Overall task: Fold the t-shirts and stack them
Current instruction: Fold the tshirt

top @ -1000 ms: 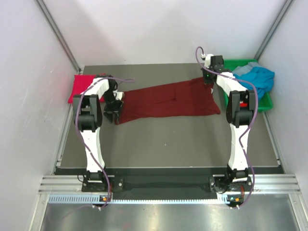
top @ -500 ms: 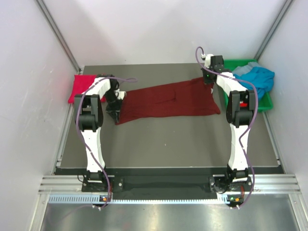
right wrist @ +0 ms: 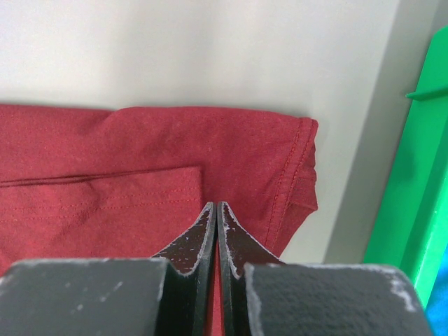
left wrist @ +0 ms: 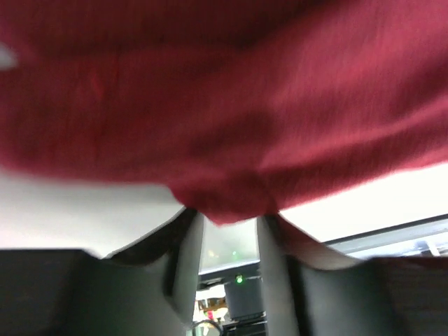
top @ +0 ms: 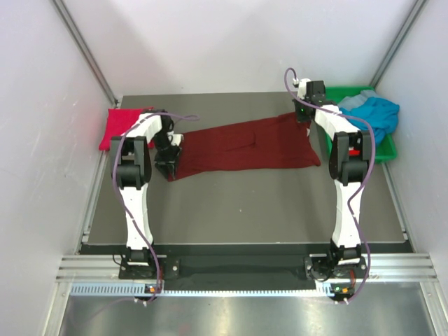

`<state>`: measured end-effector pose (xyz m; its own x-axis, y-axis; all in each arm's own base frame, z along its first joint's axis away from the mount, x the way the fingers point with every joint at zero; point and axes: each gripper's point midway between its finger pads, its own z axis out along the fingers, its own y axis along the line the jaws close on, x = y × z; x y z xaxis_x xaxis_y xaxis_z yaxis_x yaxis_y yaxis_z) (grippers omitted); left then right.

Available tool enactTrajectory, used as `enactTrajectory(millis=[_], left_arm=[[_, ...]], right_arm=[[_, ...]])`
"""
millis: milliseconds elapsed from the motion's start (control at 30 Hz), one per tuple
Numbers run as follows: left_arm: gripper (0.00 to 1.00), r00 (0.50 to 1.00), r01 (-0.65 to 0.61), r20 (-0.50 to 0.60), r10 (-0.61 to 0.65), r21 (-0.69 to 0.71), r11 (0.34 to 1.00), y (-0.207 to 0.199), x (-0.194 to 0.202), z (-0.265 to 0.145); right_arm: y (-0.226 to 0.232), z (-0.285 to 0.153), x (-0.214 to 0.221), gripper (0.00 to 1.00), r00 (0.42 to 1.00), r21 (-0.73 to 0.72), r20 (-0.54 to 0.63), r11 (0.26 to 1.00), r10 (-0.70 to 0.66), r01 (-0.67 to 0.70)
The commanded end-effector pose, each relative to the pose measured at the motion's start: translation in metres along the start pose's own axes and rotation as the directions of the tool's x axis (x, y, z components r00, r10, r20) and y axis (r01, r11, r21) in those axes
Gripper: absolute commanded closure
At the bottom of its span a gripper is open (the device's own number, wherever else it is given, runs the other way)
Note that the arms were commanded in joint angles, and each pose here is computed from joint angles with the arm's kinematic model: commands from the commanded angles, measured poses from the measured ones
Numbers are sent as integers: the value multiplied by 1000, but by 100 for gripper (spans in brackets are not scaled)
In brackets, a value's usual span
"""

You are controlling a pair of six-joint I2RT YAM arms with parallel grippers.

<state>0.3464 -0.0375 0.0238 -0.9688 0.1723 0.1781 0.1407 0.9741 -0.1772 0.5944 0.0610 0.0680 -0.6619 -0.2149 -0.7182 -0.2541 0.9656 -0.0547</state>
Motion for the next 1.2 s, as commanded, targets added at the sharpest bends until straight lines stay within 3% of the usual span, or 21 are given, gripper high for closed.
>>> enactTrajectory(millis=[0,33,100,167,467,767,800,833,900,933,1067,1100,1167], left_arm=[[63,1000,-19,21,18,50,999,-8,-9,-4],[74,1000,-22,19,20,62,998,-10,-7,-5],[82,1000,-25,14,24,71,997,-12,-3,-6],[100,999,-26,21,25,72,997,-13,-1,-9],[100,999,-37,20,37,-34,999,18,3,-25],[100,998,-70,-4,69,-48,996,22,10,-28],[100,998,-70,-2,70,-39,997,20,9,-27],[100,998,-68,0,68,-35,997,20,8,-27],[100,997,-70,14,70,-25,997,18,5,-29],[100,997,-70,17,70,-23,997,17,4,-29],[100,997,-72,29,72,-13,997,16,-1,-28],[100,997,-72,32,72,-9,997,15,-2,-28],[100,997,-70,37,70,1,998,13,-3,-28]], right_arm=[[-10,-32,-49,100,991,32,132,999,-18,14],[-11,-32,-49,100,991,35,132,999,-19,14],[-12,-33,-48,100,991,39,130,999,-19,14],[-12,-33,-47,100,992,42,126,999,-20,15],[-18,-24,-48,100,991,56,129,998,-46,39],[-27,-24,-47,99,991,106,122,994,-46,33],[-27,-27,-47,92,991,112,123,993,-44,31],[-32,-39,-52,76,991,138,127,990,-44,26],[-31,-55,-44,64,994,122,107,992,-16,3],[-34,-83,-53,59,991,111,135,994,5,-20],[-38,-136,-16,54,986,39,92,989,141,-145],[-24,-139,11,54,985,-36,28,985,170,-169],[-22,-158,25,53,975,-101,10,970,223,-221]])
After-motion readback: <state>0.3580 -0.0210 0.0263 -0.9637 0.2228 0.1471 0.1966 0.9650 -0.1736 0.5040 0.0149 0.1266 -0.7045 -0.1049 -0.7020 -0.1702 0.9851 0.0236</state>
